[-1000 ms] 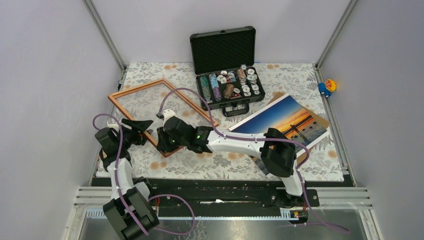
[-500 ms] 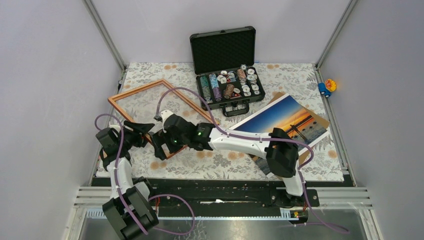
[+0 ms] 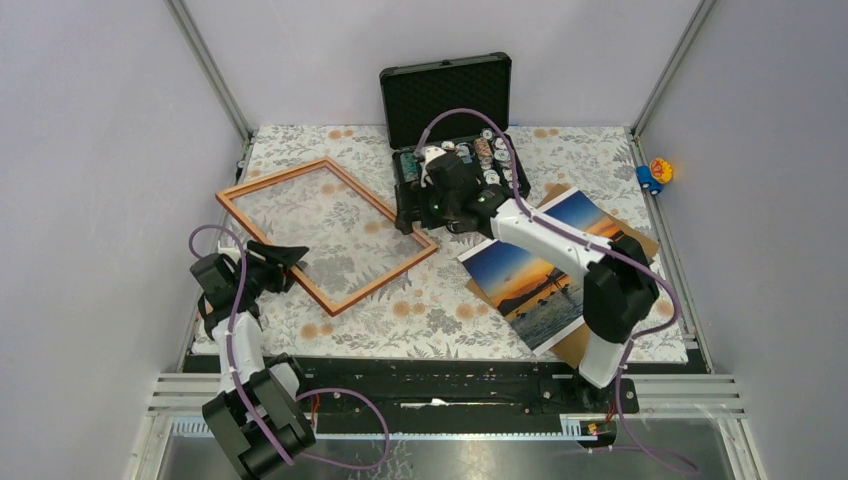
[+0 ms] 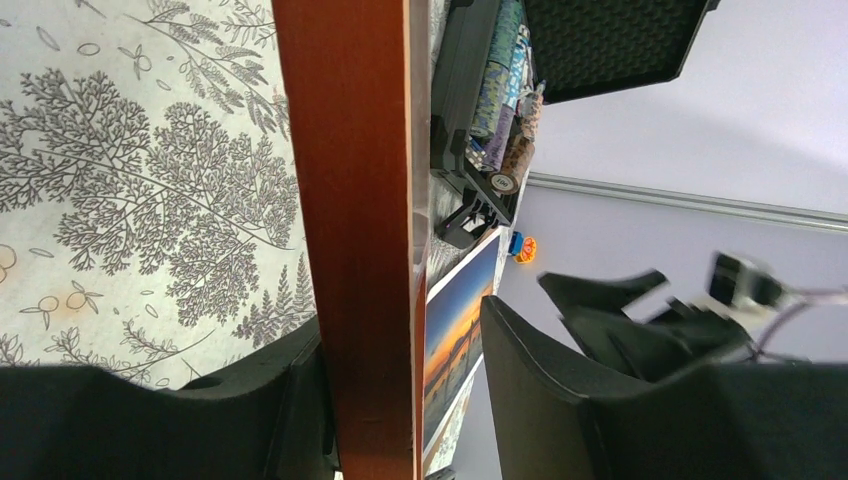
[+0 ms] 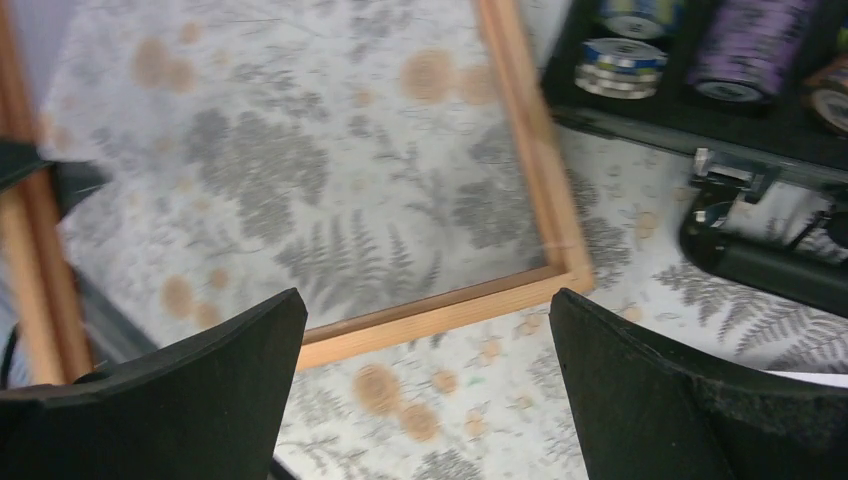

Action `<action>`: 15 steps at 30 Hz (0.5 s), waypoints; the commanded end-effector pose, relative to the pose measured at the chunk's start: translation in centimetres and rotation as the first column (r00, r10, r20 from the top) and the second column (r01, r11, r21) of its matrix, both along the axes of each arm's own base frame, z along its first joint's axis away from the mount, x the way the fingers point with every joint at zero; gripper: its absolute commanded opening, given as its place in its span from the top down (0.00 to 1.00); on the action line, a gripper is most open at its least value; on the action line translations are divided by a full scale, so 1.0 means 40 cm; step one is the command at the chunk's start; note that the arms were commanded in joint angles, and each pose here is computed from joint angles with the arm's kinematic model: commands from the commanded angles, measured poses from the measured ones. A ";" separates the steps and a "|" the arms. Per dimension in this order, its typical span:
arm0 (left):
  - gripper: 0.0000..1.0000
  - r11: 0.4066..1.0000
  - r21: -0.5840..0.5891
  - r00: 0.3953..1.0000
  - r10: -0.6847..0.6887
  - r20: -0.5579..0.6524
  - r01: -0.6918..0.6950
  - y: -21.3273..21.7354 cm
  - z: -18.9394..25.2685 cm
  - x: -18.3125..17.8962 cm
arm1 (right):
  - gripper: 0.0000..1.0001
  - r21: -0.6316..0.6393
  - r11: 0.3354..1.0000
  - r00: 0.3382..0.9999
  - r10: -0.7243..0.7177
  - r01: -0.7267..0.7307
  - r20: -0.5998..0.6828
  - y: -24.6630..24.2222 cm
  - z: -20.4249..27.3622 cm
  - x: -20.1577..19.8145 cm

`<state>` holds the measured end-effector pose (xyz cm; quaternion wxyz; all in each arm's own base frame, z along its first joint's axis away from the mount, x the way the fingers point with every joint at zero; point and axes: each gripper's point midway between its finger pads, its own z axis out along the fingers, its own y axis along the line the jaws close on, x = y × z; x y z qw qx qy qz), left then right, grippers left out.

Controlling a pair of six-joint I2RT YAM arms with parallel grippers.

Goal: Put the photo into the frame

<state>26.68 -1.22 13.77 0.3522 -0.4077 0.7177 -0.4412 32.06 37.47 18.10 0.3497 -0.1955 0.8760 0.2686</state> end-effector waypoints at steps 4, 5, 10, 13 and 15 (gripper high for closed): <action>0.49 0.998 0.040 0.986 -0.052 0.160 0.046 0.001 0.084 0.028 | 0.01 0.008 1.000 0.993 0.001 0.000 -0.118 -0.048 -0.121 0.096; 0.49 0.998 0.038 0.983 -0.056 0.178 0.050 -0.001 0.091 0.029 | 0.01 0.008 1.000 0.991 0.005 -0.004 -0.132 -0.052 -0.135 0.102; 0.51 0.997 0.042 0.975 -0.066 0.210 0.058 -0.004 0.102 0.031 | 0.01 0.016 1.000 0.979 -0.008 0.011 -0.204 -0.091 -0.201 0.140; 0.52 0.997 0.050 0.972 -0.071 0.224 0.061 -0.005 0.108 0.032 | 0.00 0.063 0.998 0.973 0.012 0.003 -0.232 -0.086 -0.214 0.161; 0.52 0.997 0.054 0.971 -0.071 0.226 0.060 -0.004 0.108 0.033 | 0.01 0.069 0.998 0.968 0.011 0.007 -0.250 -0.084 -0.227 0.174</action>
